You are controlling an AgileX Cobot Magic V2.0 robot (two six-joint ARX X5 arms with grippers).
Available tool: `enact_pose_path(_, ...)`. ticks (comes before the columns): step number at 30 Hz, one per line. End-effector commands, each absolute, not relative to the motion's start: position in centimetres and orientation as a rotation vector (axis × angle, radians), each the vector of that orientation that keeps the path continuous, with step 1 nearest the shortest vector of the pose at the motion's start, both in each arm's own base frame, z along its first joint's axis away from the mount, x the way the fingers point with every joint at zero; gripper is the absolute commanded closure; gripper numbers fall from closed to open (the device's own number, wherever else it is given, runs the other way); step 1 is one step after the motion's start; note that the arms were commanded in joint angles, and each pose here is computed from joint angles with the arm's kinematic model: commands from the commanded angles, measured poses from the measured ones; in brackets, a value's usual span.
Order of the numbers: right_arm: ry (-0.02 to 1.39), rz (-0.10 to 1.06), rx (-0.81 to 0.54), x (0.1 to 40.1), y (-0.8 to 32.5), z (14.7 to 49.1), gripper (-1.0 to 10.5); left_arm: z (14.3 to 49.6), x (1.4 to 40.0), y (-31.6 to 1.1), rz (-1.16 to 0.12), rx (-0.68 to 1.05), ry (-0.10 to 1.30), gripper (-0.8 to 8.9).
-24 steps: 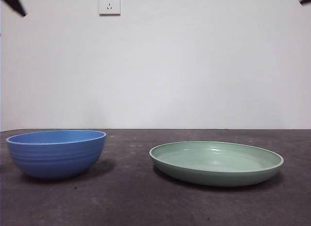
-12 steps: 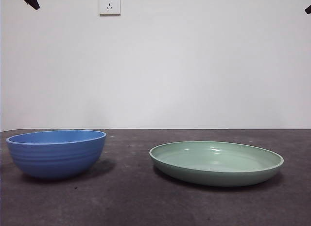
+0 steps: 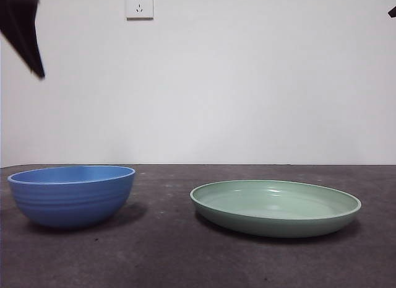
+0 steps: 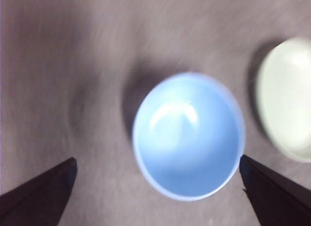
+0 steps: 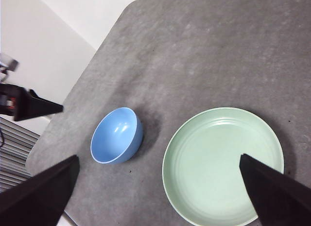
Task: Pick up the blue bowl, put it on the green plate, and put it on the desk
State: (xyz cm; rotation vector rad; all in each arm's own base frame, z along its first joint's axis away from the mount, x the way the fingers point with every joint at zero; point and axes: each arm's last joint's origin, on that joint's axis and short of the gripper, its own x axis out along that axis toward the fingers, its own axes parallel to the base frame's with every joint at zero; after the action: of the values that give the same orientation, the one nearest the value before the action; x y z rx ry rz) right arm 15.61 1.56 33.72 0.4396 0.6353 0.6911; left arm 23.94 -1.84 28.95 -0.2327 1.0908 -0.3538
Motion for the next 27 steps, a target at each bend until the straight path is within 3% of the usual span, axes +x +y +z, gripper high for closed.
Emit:
enact_pose_path(1,0.619,0.696,0.423,15.7,1.6,34.2,3.7,27.8,25.3,-2.0,-0.352,-0.229,1.147,2.55)
enact_pose_path(13,0.630,0.694,0.427,15.7,1.6,34.1,3.7,21.8,28.7,-4.2,-0.392,-0.209,1.381,2.60)
enact_pose_path(18,0.634,0.693,0.429,15.7,1.6,34.0,3.7,20.1,30.0,-4.6,-0.403,-0.197,1.380,3.52)
enact_pose_path(21,0.634,0.693,0.429,15.7,1.6,34.0,3.7,19.6,30.2,-4.7,-0.398,-0.196,1.389,3.60)
enact_pose_path(27,0.633,0.693,0.429,15.7,1.6,34.0,3.7,19.2,30.3,-4.6,-0.370,-0.180,1.406,6.76)
